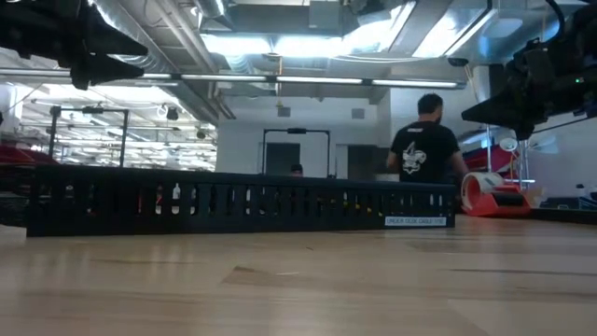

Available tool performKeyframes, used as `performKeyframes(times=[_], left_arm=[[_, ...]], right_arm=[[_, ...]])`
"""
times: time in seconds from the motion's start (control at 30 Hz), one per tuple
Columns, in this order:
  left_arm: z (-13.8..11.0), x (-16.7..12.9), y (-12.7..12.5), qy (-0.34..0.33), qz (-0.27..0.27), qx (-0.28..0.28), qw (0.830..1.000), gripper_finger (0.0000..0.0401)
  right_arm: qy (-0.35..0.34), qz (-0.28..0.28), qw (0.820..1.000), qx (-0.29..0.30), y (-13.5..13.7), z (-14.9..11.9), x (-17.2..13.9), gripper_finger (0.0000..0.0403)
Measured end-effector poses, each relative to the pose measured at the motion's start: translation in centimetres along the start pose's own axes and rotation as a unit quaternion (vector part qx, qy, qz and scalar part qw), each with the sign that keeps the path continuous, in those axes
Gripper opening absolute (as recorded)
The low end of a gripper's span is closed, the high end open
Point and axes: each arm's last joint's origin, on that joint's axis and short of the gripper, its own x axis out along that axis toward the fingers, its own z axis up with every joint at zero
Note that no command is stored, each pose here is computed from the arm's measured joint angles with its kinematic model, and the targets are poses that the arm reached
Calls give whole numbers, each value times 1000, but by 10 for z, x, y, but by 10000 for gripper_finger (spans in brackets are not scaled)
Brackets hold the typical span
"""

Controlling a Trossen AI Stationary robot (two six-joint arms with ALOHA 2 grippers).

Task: Ziptie cables
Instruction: Return to Home Position

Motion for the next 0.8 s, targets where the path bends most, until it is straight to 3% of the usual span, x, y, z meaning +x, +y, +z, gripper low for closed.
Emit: performKeyframes(times=[0.13,0.8], left_arm=[[-3,0,-2,18,-35,0,999,295],[-6,0,-1,28,-29,9,999,295]], right_arm=[[-1,-4,1000,1,0,0,0,1],[2,5,1000,1,0,0,0,1]])
